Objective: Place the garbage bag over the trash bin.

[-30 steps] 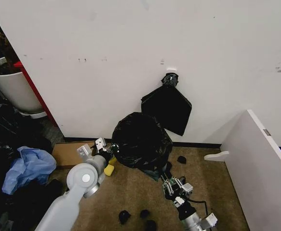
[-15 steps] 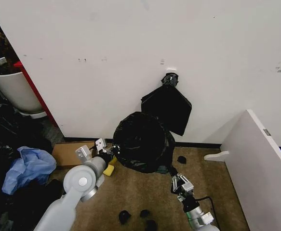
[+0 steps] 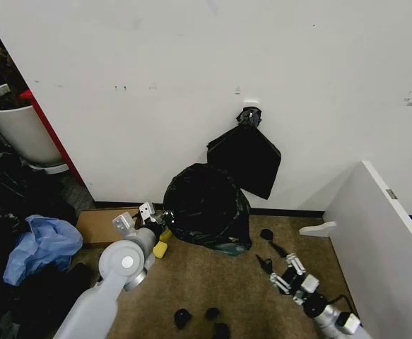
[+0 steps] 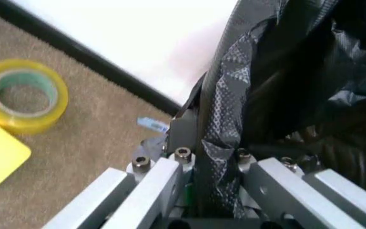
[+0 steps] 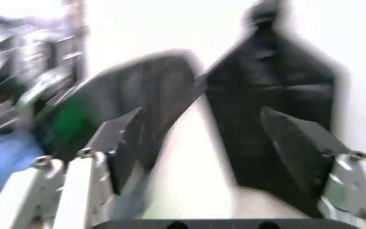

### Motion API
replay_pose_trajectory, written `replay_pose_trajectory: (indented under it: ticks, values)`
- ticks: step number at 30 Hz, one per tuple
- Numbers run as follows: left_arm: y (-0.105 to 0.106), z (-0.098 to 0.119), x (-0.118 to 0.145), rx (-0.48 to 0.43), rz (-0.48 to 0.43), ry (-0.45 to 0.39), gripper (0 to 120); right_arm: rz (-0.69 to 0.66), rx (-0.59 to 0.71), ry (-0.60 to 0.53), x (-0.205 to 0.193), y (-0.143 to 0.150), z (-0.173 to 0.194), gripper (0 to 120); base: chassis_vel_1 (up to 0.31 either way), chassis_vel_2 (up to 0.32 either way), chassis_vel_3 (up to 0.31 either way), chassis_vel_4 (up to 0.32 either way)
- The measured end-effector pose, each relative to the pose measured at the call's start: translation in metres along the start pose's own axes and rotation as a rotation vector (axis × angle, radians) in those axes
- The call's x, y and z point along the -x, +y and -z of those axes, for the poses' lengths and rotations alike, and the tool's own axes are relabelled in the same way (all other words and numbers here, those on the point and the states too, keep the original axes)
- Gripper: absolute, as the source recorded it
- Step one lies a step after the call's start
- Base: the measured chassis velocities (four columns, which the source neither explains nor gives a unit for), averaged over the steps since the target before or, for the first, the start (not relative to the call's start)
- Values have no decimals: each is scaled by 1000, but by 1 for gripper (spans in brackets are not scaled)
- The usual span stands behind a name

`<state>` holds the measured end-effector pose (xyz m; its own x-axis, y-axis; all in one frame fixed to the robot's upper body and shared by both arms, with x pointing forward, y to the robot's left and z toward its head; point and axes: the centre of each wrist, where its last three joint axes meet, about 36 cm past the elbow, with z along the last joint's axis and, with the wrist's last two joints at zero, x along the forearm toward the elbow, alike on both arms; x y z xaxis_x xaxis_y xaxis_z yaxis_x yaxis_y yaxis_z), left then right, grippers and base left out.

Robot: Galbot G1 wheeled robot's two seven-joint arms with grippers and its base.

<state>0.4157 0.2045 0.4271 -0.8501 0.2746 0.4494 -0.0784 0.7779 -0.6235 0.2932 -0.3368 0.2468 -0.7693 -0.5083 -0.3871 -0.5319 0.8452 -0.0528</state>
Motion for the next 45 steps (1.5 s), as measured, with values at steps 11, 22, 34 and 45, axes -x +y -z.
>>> replay_pose_trajectory:
  ticks: [11,22,34,45]
  values:
    - [15,-42,27,101,176,164,1,-409,-116,-2,77,79,66,100,0,0,0,0]
    - [17,-78,30,197,282,276,0,-441,-158,1,86,88,83,100,0,0,0,0]
    - [-3,-47,-5,203,220,175,35,-457,-159,23,86,90,81,100,0,0,0,0]
    - [-19,-31,-54,306,156,23,79,-467,-169,25,89,92,79,100,0,0,0,0]
